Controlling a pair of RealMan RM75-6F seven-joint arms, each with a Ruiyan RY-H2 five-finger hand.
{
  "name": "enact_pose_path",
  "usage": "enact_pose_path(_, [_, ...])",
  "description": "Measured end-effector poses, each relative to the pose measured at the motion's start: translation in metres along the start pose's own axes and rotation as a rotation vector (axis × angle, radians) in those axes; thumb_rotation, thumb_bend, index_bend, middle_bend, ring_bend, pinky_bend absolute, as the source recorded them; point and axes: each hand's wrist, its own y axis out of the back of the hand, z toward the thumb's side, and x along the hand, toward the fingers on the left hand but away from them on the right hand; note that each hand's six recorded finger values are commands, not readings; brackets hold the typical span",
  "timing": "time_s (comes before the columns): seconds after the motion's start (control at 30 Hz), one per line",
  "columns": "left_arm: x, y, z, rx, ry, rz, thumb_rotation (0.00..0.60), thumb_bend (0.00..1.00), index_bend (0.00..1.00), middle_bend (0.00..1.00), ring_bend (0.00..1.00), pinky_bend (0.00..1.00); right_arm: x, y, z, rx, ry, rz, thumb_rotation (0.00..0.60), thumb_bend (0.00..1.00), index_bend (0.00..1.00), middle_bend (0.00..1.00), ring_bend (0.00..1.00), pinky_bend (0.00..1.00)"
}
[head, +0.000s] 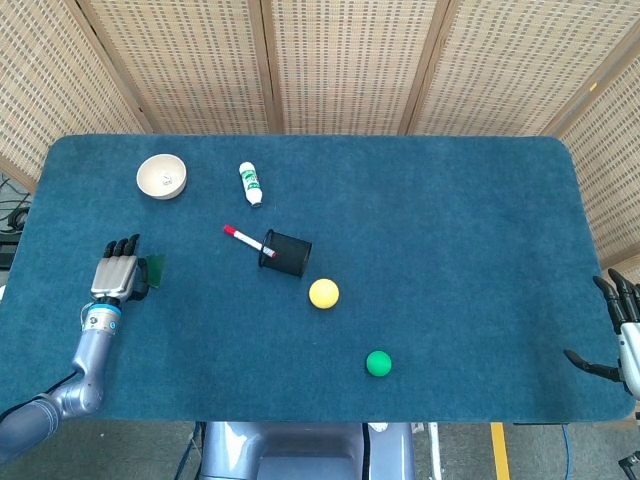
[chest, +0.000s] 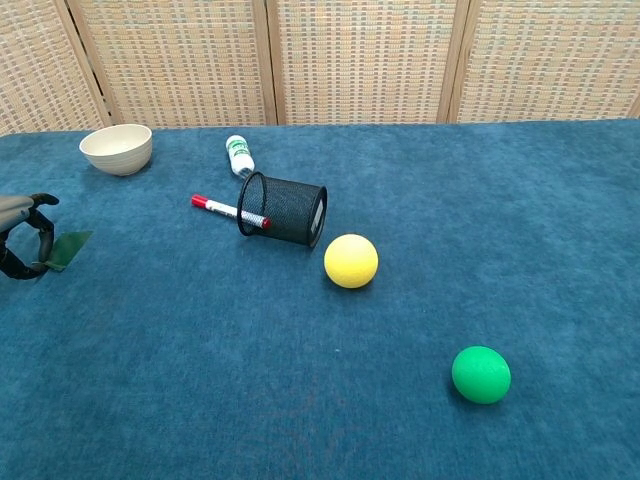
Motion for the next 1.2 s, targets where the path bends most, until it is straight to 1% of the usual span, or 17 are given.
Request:
enact_pose_path(0.43, [0.002, 0.000, 0.001, -0.003, 0.002, 0.002, 0.600, 0.57, 0.63, 0.00, 0.00, 0.00, 0.000, 0.000, 0.000, 0.000, 0.001, 0.001, 0.600, 0.00, 0.00, 0.00, 0.00, 0.00])
enact_pose_path(0.57, [0.003, 0.002, 0.002, -0.002, -0.001, 0.007, 0.600, 0.63, 0.66, 0.00, 0.00, 0.00, 0.000, 0.000, 0.000, -0.001, 0.001, 0.001, 0.600, 0.00, 0.00, 0.00, 0.00, 0.00])
enact_pose_path(0.8, [0.005, 0.011, 0.006, 0.003, -0.009, 0.021, 0.600, 0.66, 0.74, 0.00, 0.00, 0.00, 0.000, -0.001, 0.000, 0.000, 0.001, 0.003, 0.600, 0.00, 0.00, 0.00, 0.00, 0.00])
enact_pose_path(0.9, [0.011, 0.021, 0.010, 0.014, -0.010, 0.039, 0.600, 0.66, 0.75, 0.00, 0.00, 0.00, 0.000, -0.002, 0.000, 0.001, 0.003, 0.007, 0.600, 0.00, 0.00, 0.00, 0.00, 0.00])
enact_pose_path(1.0, [0.021, 0.038, 0.013, 0.019, 0.001, 0.063, 0.600, 0.67, 0.75, 0.00, 0.00, 0.00, -0.001, -0.003, 0.000, 0.004, 0.002, 0.010, 0.600, 0.00, 0.00, 0.00, 0.00, 0.00])
enact_pose_path(1.1, [0.036, 0.063, 0.017, 0.008, 0.014, 0.095, 0.600, 0.69, 0.75, 0.00, 0.00, 0.00, -0.002, -0.003, -0.001, 0.006, -0.006, 0.012, 0.600, 0.00, 0.00, 0.00, 0.00, 0.00])
enact_pose_path(1.2, [0.050, 0.101, 0.021, -0.026, 0.027, 0.160, 0.600, 0.69, 0.75, 0.00, 0.00, 0.00, -0.003, -0.003, -0.003, 0.007, -0.015, 0.007, 0.600, 0.00, 0.00, 0.00, 0.00, 0.00])
